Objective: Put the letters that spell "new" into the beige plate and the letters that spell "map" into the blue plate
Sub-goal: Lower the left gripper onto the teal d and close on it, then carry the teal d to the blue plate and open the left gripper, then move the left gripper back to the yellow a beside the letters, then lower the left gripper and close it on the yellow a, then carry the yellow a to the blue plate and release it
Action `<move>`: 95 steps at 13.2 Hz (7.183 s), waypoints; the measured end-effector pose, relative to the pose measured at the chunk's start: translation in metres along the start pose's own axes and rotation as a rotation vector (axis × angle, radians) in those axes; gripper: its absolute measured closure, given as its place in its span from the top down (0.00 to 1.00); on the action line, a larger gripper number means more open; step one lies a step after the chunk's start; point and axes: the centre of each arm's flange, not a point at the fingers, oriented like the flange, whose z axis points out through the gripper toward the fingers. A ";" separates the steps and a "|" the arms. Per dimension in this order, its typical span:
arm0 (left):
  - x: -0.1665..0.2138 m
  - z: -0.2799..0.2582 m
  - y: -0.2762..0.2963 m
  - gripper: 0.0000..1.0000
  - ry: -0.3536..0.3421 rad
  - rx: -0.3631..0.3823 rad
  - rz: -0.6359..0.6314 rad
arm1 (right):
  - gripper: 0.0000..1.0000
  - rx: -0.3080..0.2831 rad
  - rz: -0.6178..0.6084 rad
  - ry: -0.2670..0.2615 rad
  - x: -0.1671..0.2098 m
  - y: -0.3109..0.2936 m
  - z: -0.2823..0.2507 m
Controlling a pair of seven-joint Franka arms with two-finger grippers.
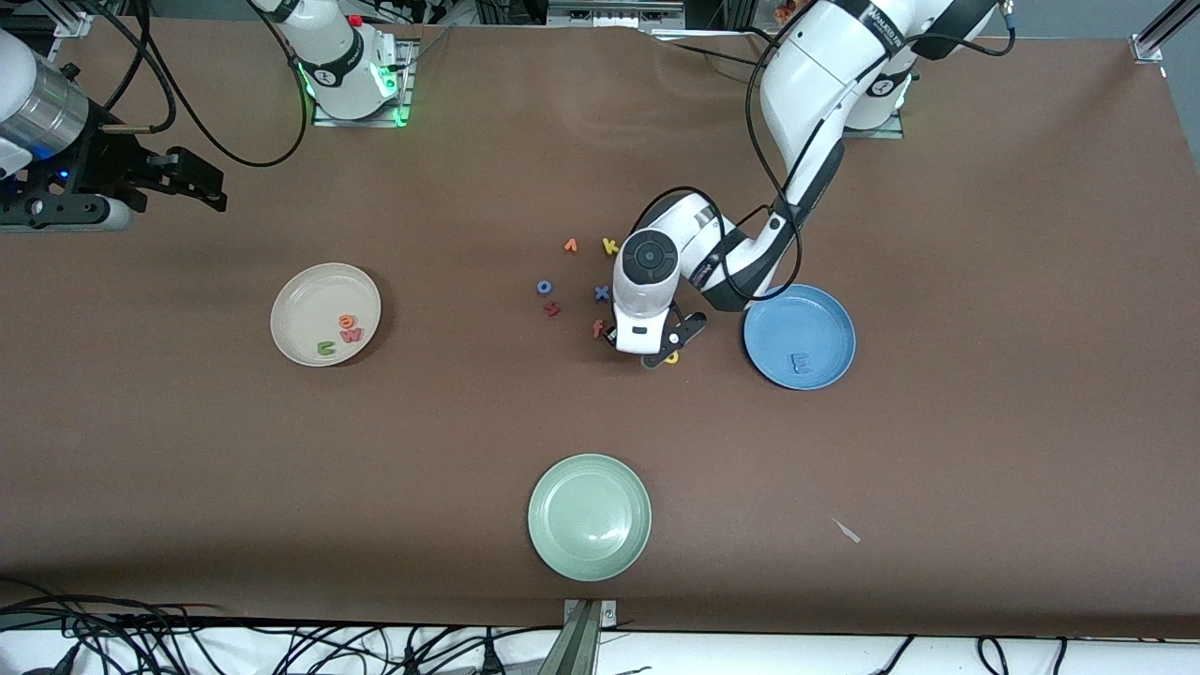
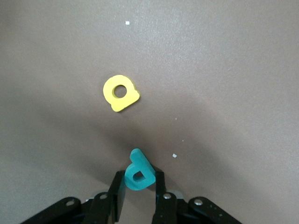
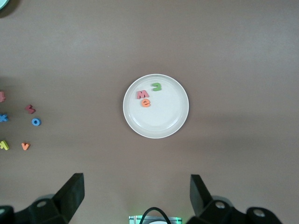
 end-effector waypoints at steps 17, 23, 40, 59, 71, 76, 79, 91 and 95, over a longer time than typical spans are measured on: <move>0.173 -0.093 -0.092 0.30 0.006 0.120 0.218 | 1.00 0.000 0.001 0.000 0.000 0.001 0.000; 0.202 -0.075 -0.120 0.30 -0.004 0.093 0.311 | 1.00 -0.002 0.001 0.000 0.000 0.001 0.000; 0.184 -0.110 -0.112 1.00 0.053 -0.011 0.397 | 1.00 -0.002 0.001 0.001 0.000 0.001 0.000; 0.140 -0.067 -0.015 1.00 -0.023 -0.050 0.081 | 1.00 -0.003 0.000 0.001 0.000 0.000 0.000; 0.089 -0.002 -0.012 0.85 -0.022 0.027 0.009 | 1.00 -0.003 -0.002 0.005 0.000 -0.001 -0.002; 0.083 0.001 -0.012 0.52 -0.015 -0.009 -0.015 | 1.00 -0.003 -0.002 0.006 0.000 -0.001 -0.002; 0.083 0.001 -0.012 0.46 -0.015 -0.010 -0.016 | 1.00 -0.003 -0.002 0.006 0.000 -0.001 -0.002; 0.119 -0.064 -0.034 0.30 -0.003 0.077 0.149 | 1.00 -0.003 -0.002 0.007 0.000 -0.001 -0.003; 0.198 -0.121 -0.080 0.30 -0.020 0.113 0.298 | 1.00 -0.003 -0.002 0.007 0.000 -0.001 -0.003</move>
